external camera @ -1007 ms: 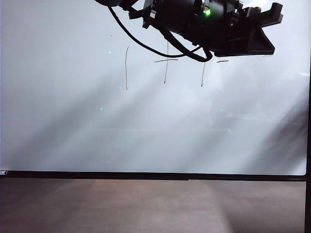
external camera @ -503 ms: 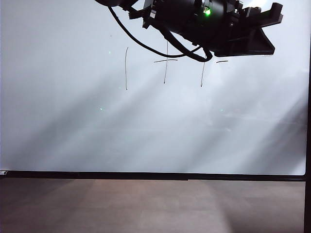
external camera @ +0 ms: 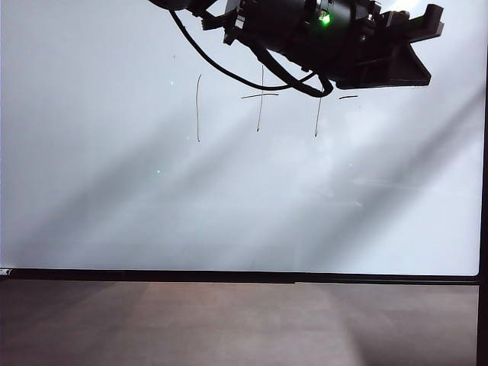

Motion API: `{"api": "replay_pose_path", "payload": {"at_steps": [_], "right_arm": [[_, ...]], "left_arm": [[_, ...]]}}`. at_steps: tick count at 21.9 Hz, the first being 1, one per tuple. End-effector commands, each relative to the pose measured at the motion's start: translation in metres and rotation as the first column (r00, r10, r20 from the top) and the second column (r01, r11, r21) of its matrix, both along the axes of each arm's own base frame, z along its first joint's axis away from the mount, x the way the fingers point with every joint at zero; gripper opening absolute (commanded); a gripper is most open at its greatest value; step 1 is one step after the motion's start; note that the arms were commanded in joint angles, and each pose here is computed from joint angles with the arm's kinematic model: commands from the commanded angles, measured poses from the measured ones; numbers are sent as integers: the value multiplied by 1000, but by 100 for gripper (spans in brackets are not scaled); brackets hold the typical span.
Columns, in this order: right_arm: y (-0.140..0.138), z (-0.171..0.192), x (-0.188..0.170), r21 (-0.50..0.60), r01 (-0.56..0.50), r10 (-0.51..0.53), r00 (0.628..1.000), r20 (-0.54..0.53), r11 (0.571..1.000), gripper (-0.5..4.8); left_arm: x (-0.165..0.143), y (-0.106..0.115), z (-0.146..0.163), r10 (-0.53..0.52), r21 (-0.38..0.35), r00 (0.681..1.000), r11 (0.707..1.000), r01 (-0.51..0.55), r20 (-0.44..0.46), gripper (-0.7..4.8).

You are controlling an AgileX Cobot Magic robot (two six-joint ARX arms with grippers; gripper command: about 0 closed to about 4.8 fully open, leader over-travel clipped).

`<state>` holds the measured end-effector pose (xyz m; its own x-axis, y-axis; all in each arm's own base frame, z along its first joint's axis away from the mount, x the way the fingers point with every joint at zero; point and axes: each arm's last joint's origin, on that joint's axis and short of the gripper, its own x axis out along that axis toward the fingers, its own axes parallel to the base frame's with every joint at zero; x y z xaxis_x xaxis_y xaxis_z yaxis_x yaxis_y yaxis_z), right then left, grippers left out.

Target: Reach to the right to find the marker pen, pick it up, and write the answer to the math problem on the whiteboard.

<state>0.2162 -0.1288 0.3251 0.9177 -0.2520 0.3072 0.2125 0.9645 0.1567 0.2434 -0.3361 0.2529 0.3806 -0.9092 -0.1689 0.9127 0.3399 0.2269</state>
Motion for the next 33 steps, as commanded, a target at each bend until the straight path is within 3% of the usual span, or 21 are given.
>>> {"api": "replay_pose_path", "payload": {"at_steps": [1,3,7,10,11,16,24,33], "right_arm": [[25,22,-40,42,24,-22,999,-43,999,-6],[41,30,-62,50,6,-4,999,-50,999,-6],[83,39,-104,69,-169,172,984,-51,983,-6],[100,32,-112,86,-310,319,940,-125,947,-6],[104,29,-111,91,-363,373,915,-153,927,-6],[111,26,-102,90,-437,446,875,-189,895,-6],[119,14,-70,107,-549,555,785,-275,829,-6],[127,7,-34,107,-577,582,766,-272,810,-6]], "left_arm": [[0,0,5,-5,-20,1000,1000,5,13,-5],[0,0,5,-5,-20,1000,1000,5,13,-5],[0,0,5,-5,-20,1000,1000,5,13,-5],[0,0,5,-5,-21,1000,1000,5,13,-5],[0,0,5,-4,-20,1000,1000,4,13,-5],[-4,4,16,-6,-31,1000,999,7,21,-5],[-20,26,67,1,-122,996,992,10,90,-5],[-28,47,101,26,-203,988,979,6,151,-5]]}}
